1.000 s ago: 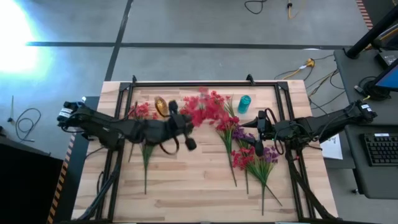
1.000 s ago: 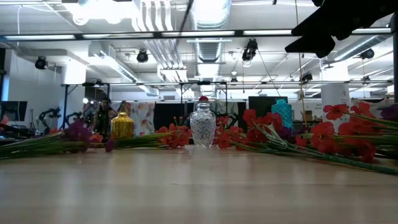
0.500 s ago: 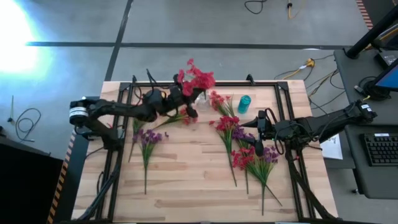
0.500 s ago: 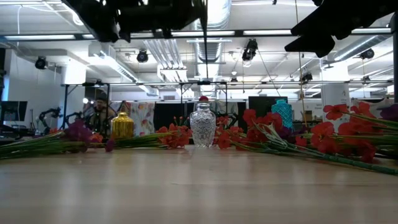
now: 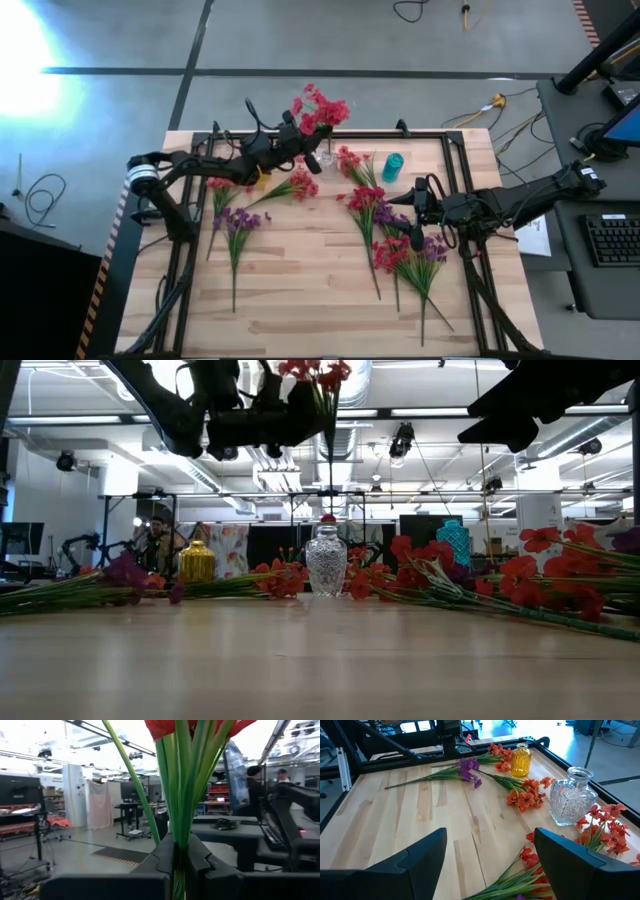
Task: Sort flowers into vase by color
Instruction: Put the red flowers into the transparent vase, then put the purple flowers into the blue vase
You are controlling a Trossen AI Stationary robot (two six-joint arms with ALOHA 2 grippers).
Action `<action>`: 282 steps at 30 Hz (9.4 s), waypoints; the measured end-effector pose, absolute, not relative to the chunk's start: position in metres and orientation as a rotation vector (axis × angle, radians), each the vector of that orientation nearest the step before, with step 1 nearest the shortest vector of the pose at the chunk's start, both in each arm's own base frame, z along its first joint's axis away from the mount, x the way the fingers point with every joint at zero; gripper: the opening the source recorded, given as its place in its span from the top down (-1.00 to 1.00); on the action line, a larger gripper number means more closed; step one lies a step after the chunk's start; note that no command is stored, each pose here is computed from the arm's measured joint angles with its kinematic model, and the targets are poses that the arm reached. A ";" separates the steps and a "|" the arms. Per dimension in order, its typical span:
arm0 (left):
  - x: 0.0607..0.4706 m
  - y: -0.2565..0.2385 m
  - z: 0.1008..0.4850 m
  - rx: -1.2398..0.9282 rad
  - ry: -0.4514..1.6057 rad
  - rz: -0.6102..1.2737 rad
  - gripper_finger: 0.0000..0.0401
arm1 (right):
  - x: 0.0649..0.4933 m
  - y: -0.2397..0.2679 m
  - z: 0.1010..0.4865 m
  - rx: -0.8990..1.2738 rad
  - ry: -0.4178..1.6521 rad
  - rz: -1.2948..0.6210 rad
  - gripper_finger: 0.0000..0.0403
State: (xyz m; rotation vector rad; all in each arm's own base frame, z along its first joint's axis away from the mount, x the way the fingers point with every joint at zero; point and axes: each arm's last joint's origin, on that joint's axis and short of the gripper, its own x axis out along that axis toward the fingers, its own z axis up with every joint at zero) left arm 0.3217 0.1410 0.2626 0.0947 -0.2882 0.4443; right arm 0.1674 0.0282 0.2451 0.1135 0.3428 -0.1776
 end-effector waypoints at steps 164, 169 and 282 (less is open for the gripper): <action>0.261 -0.129 0.205 -0.826 1.381 1.008 -0.17 | 0.167 0.028 0.245 0.029 0.351 -0.162 -0.44; 0.256 -0.139 0.205 -0.844 1.362 1.032 -0.16 | 0.168 0.029 0.248 0.007 0.319 -0.155 -0.44; 0.277 -0.187 0.230 -0.156 1.132 0.174 -0.38 | 0.236 0.085 0.253 0.751 0.949 -0.243 -0.37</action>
